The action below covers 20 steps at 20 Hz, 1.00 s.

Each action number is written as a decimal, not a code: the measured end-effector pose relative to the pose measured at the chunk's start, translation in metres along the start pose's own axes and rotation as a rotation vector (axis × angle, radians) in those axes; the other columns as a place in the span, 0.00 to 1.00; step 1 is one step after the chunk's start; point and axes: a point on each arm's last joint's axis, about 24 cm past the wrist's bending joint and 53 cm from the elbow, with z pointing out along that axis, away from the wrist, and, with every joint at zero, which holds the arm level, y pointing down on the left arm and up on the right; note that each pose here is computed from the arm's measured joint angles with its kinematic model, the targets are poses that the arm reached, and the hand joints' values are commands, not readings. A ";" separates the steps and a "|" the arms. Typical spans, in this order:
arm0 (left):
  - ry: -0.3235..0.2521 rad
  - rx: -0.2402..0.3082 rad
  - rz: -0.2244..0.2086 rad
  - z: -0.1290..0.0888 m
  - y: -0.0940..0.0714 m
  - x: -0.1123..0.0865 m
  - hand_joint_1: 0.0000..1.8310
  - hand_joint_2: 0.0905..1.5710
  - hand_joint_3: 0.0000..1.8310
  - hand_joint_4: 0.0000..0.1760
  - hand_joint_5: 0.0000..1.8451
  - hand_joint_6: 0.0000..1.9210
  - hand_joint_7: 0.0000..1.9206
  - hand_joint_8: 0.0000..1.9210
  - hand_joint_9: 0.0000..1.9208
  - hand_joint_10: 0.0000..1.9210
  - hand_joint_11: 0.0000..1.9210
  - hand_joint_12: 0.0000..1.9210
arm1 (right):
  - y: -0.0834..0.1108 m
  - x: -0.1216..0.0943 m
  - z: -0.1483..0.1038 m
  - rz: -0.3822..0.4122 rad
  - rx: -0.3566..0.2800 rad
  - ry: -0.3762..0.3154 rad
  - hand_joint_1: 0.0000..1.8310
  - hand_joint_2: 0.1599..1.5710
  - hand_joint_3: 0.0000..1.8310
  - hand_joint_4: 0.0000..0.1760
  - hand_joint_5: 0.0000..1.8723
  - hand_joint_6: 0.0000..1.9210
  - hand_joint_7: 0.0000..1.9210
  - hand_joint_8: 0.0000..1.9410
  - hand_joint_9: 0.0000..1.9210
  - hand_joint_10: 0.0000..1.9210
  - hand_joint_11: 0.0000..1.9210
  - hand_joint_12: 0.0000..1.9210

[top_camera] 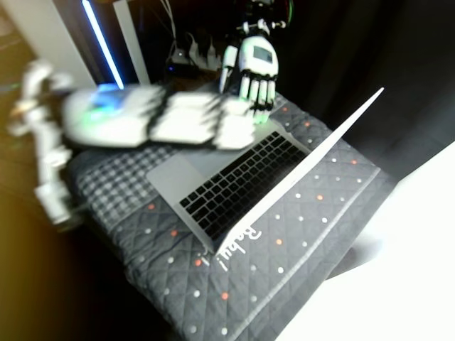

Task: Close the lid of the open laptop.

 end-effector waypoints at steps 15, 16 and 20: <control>0.004 0.016 -0.027 0.006 -0.001 0.007 0.08 0.91 0.00 0.12 0.14 0.00 0.16 0.00 0.09 0.17 0.00 0.39 | -0.063 -0.058 0.047 -0.031 0.210 -0.065 0.26 0.90 0.00 0.02 0.00 0.00 0.00 0.00 0.00 0.00 0.00 0.00; 0.004 0.018 -0.029 0.006 -0.002 0.008 0.11 0.90 0.00 0.06 0.16 0.01 0.18 0.01 0.10 0.19 0.00 0.44 | -0.067 -0.058 0.049 -0.017 0.219 -0.064 0.29 0.88 0.00 0.00 0.00 0.00 0.00 0.00 0.00 0.00 0.00 0.00; 0.001 0.019 -0.033 0.006 -0.002 0.008 0.06 0.91 0.00 0.07 0.13 0.00 0.16 0.00 0.06 0.22 0.00 0.33 | -0.073 -0.040 0.054 0.011 0.235 0.002 0.34 0.80 0.00 0.00 0.01 0.00 0.05 0.00 0.13 0.06 0.00 0.72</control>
